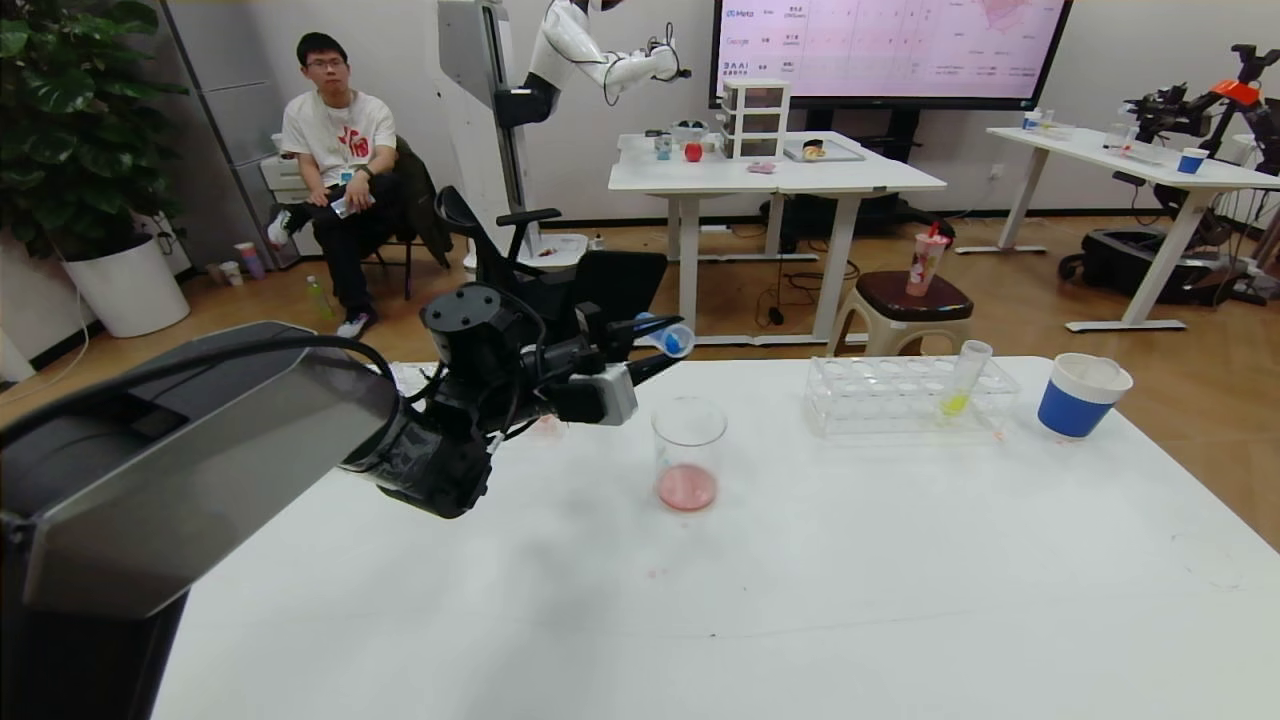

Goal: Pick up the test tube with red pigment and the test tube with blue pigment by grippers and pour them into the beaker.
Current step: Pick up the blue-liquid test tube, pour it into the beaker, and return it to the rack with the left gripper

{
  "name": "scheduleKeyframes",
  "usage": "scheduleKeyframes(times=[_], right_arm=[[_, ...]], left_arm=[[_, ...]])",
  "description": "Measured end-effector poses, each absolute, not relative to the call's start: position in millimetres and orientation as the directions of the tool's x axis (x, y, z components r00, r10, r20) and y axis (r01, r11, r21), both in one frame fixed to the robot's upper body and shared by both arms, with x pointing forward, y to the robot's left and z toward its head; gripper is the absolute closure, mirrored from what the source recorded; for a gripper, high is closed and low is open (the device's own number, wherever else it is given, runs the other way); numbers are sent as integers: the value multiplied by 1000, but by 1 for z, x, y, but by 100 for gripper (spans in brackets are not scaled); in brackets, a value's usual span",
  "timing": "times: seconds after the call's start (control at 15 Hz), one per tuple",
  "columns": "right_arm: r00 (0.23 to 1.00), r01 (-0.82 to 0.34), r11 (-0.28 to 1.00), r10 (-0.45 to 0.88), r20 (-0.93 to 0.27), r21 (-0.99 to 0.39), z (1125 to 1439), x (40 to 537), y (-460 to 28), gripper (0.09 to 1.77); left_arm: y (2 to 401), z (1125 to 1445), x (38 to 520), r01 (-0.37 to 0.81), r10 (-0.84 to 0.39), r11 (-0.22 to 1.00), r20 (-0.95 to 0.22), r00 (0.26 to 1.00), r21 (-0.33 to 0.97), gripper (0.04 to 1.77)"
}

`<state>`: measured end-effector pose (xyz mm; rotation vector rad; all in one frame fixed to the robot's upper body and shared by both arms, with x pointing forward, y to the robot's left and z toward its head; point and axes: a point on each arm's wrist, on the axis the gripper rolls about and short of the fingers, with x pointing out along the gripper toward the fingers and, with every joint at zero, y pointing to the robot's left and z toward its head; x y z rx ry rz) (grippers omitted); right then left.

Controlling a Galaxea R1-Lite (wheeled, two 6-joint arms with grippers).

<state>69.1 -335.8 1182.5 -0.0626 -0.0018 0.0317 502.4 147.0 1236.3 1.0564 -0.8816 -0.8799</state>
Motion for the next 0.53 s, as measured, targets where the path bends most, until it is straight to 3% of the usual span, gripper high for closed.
scheduleKeyframes(times=[0.2,0.53], right_arm=[[999,-32,998,32,1,-62,1182,69,-336,12],[999,-32,998,32,1,-62,1182,69,-336,12]], left_arm=[[143,1230,506,107,-928,203,156,337,973,131],[140,1216,513,42,-932,165,142,334,985,131]])
